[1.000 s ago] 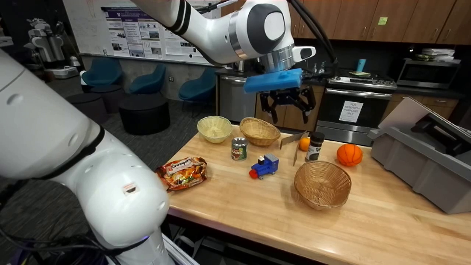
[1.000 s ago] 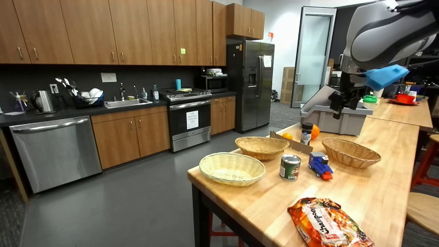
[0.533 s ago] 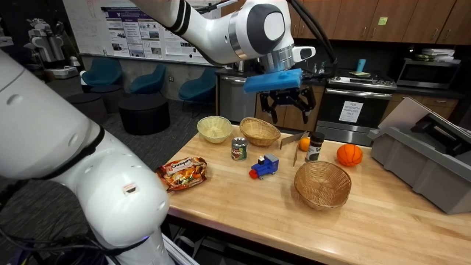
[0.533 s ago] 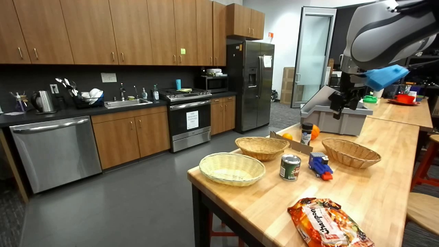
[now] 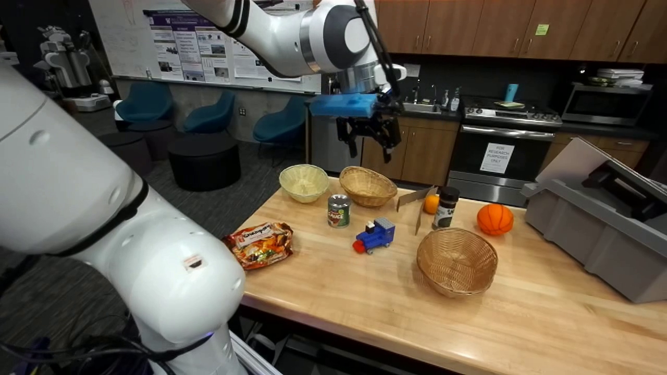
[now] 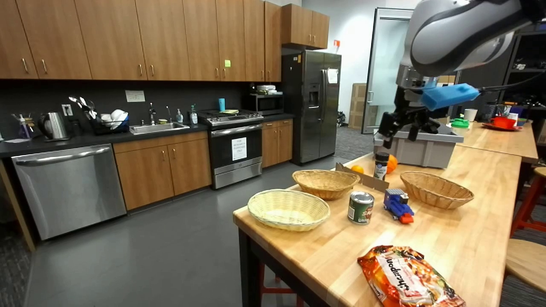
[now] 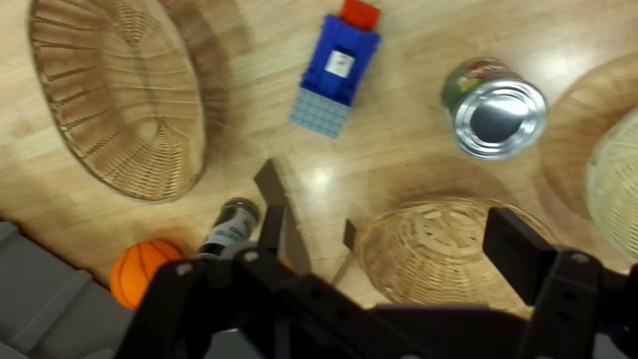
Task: Move the toy train forwards then put it in the basket on the right.
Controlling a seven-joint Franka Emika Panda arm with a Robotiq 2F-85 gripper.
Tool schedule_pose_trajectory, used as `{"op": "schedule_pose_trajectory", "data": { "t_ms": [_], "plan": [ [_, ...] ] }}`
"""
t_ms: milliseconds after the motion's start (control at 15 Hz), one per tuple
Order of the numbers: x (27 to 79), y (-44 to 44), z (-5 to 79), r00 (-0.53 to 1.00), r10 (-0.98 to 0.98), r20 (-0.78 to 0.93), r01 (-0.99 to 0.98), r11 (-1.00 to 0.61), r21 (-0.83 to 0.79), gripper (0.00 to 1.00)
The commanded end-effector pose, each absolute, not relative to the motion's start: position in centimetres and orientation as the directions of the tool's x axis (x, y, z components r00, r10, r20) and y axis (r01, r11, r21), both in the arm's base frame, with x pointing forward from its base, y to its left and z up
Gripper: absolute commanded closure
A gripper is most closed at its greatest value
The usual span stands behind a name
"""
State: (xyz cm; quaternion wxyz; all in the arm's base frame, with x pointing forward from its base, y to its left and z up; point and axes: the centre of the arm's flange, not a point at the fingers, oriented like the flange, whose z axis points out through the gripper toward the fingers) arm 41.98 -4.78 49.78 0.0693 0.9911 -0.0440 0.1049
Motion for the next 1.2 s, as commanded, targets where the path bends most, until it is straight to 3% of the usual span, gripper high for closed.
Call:
{"op": "schedule_pose_trajectory", "data": {
  "t_ms": [0,333,1133],
  "plan": [
    [45.3,2.6,51.4,0.968,-0.15,0.203,-0.159,-0.987,0.027,0.0],
    [45.1,7.6,51.0,0.968,-0.19,0.163,-0.192,-0.981,0.002,0.0],
    [40.5,5.6,45.2,0.97,-0.236,-0.066,-0.23,-0.97,0.085,0.0]
  ]
}}
